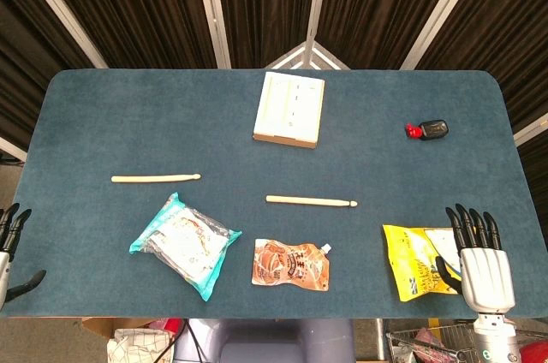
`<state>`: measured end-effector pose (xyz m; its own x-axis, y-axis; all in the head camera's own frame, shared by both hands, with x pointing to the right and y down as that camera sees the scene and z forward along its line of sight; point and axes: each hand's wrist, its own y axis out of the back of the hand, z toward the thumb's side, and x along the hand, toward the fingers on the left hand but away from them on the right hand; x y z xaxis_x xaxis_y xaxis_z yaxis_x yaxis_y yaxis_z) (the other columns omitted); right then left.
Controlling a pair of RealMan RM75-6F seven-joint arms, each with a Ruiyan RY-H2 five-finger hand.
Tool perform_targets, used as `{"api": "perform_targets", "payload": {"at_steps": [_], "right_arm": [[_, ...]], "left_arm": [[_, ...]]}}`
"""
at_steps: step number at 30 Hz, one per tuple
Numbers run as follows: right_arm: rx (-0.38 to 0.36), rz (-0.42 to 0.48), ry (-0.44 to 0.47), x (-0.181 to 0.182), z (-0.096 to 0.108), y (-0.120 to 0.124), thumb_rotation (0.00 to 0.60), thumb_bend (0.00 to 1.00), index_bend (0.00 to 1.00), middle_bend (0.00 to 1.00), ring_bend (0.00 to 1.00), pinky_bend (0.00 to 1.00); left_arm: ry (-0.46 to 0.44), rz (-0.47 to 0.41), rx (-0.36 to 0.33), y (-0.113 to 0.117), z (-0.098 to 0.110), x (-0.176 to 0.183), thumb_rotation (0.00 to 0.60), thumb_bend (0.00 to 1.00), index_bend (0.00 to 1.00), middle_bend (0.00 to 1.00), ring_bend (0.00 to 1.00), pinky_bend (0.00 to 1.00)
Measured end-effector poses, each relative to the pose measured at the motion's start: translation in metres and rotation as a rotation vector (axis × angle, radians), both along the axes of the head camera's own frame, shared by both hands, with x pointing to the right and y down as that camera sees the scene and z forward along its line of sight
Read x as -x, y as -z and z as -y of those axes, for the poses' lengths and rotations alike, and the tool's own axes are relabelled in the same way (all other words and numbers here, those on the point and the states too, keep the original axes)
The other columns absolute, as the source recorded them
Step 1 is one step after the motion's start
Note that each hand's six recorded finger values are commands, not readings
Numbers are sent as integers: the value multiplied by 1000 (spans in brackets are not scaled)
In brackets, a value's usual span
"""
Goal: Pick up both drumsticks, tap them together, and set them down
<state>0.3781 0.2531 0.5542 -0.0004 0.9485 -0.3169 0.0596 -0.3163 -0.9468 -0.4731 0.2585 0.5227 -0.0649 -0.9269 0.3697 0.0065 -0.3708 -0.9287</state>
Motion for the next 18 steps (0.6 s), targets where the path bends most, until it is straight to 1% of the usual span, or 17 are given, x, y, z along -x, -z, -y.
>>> {"api": "perform_targets", "payload": {"at_steps": [6, 10, 13, 16, 18], "right_arm": [[11, -1, -8, -2, 0, 0, 600, 355, 83, 76, 67, 0], [36, 5, -27, -3, -4, -1, 600, 354, 83, 77, 67, 0], [67, -13, -53, -5, -5, -3, 600, 354, 83, 77, 67, 0], [93, -32, -57, -6, 2, -9, 600, 354, 93, 77, 67, 0], [93, -23, -51, -4, 8, -11, 600, 355, 132, 85, 67, 0]], "left_arm": [[6, 6, -2, 1, 0, 1, 600, 236, 34, 0, 0, 0], [0, -1, -8, 5, -4, -1, 600, 236, 34, 0, 0, 0], [-4, -11, -23, 11, -7, -2, 600, 236, 34, 0, 0, 0], [-2, -3, -35, 13, -6, 1, 600, 236, 34, 0, 0, 0], [4, -3, -36, 13, -5, 3, 600, 236, 35, 0, 0, 0]]}}
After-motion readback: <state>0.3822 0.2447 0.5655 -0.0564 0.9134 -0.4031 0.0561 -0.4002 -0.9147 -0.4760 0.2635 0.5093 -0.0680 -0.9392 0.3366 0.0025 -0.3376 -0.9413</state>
